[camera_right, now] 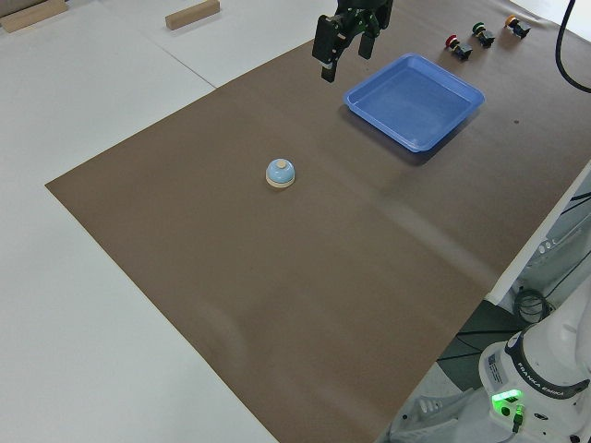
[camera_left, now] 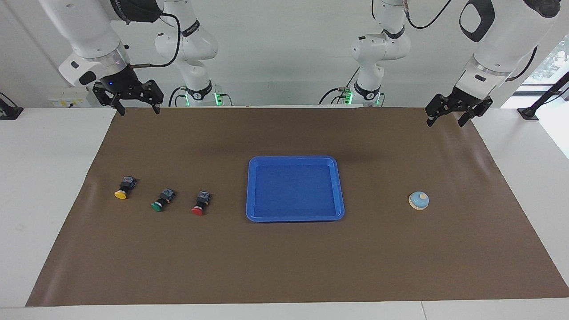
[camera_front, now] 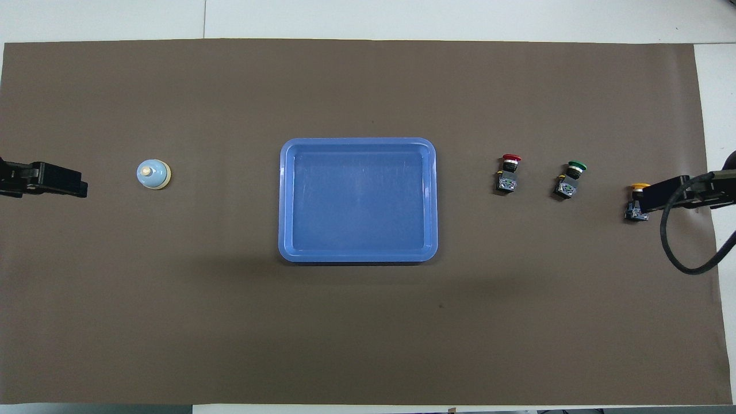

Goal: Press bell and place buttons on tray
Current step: 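Move the left gripper toward the white bell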

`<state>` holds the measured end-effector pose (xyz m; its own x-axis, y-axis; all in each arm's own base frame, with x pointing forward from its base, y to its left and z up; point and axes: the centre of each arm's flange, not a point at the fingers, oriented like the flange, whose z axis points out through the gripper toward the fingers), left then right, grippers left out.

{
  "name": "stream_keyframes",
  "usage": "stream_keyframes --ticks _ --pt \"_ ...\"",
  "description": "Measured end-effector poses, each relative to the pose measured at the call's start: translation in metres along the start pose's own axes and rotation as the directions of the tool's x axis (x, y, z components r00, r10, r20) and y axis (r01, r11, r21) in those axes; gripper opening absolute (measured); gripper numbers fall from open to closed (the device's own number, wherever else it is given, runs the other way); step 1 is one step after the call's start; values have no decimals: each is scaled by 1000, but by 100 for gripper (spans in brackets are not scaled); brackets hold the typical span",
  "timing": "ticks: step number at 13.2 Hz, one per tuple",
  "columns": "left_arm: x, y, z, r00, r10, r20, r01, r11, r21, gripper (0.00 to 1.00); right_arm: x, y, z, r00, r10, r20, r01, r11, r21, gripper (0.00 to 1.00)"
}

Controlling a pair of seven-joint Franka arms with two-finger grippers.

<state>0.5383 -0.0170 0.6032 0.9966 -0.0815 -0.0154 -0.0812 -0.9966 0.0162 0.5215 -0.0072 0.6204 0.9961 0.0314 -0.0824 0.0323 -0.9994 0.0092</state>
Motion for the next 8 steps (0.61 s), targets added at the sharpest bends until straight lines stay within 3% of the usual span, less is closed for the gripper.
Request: stream_keyframes --ticks 8 --pt "3 4 0 1000 8 -18 -8 1000 2 100 0 0 0 1000 0 0 0 1000 0 100"
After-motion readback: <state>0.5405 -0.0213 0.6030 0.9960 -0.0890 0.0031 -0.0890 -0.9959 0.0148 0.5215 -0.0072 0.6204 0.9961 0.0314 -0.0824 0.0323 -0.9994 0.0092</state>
